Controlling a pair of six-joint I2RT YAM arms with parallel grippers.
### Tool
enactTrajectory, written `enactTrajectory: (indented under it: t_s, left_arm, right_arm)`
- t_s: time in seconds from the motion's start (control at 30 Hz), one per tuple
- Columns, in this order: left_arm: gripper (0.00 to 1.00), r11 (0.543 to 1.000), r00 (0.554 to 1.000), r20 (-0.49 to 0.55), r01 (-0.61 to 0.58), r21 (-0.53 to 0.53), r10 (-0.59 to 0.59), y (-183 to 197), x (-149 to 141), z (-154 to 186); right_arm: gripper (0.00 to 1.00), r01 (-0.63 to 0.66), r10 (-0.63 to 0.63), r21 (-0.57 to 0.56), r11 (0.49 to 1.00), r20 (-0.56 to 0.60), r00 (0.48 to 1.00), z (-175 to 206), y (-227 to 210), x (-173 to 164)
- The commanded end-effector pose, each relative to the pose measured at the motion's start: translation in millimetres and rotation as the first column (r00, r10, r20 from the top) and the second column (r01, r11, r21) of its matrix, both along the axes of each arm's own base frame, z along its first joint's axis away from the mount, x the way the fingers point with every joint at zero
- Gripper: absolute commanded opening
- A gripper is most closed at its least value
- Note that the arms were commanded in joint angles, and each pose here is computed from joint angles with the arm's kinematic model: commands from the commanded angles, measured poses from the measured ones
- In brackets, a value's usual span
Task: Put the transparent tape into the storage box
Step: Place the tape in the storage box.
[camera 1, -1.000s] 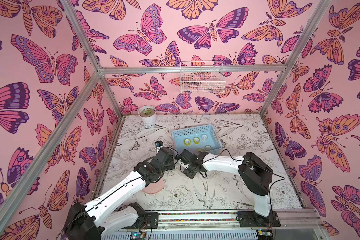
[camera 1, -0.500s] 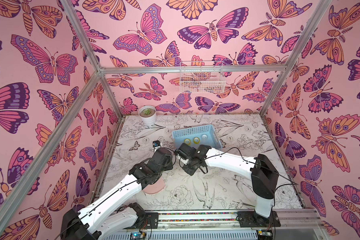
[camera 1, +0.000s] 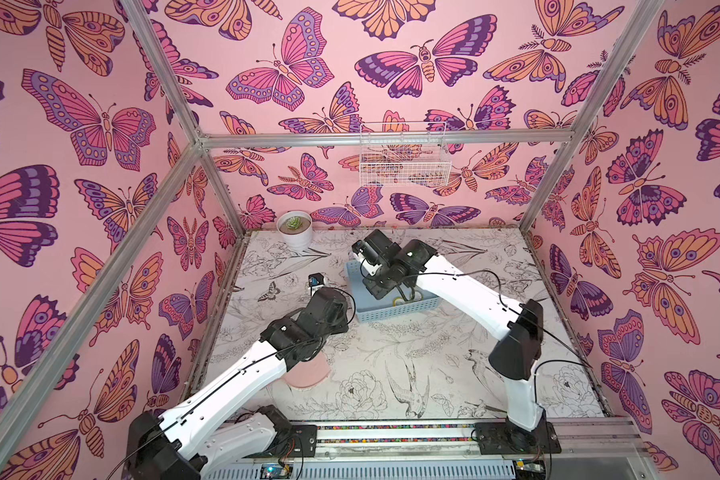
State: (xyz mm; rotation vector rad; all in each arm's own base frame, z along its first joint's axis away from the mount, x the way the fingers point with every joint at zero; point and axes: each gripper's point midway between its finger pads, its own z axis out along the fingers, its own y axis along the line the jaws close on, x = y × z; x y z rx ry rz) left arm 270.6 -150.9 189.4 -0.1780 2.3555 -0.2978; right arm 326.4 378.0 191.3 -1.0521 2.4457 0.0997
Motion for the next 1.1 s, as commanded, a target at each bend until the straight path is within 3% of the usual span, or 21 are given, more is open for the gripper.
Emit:
enactTrajectory:
  t_s: [0.0,0.43,1.07]
  left_arm:
    - [0.44,1.0,1.0,0.0,0.004,0.023,-0.004,1.0,4.5,2.4]
    - [0.44,1.0,1.0,-0.013,-0.013,0.019,0.013,4.3,9.9,0.4]
    - [0.44,1.0,0.999,-0.037,0.003,0.031,-0.002,-1.5,16.9,-3.6]
  right_arm:
    - [0.0,-0.007,0.004,-0.039,0.999,-0.09,0.996,-29.7,4.6,0.9]
    - [0.0,0.048,-0.059,-0.053,0.997,-0.236,0.97,-108.3,6.7,22.2]
    - [0.0,0.063,-0.084,-0.077,0.995,-0.316,0.945,-162.9,6.7,13.3]
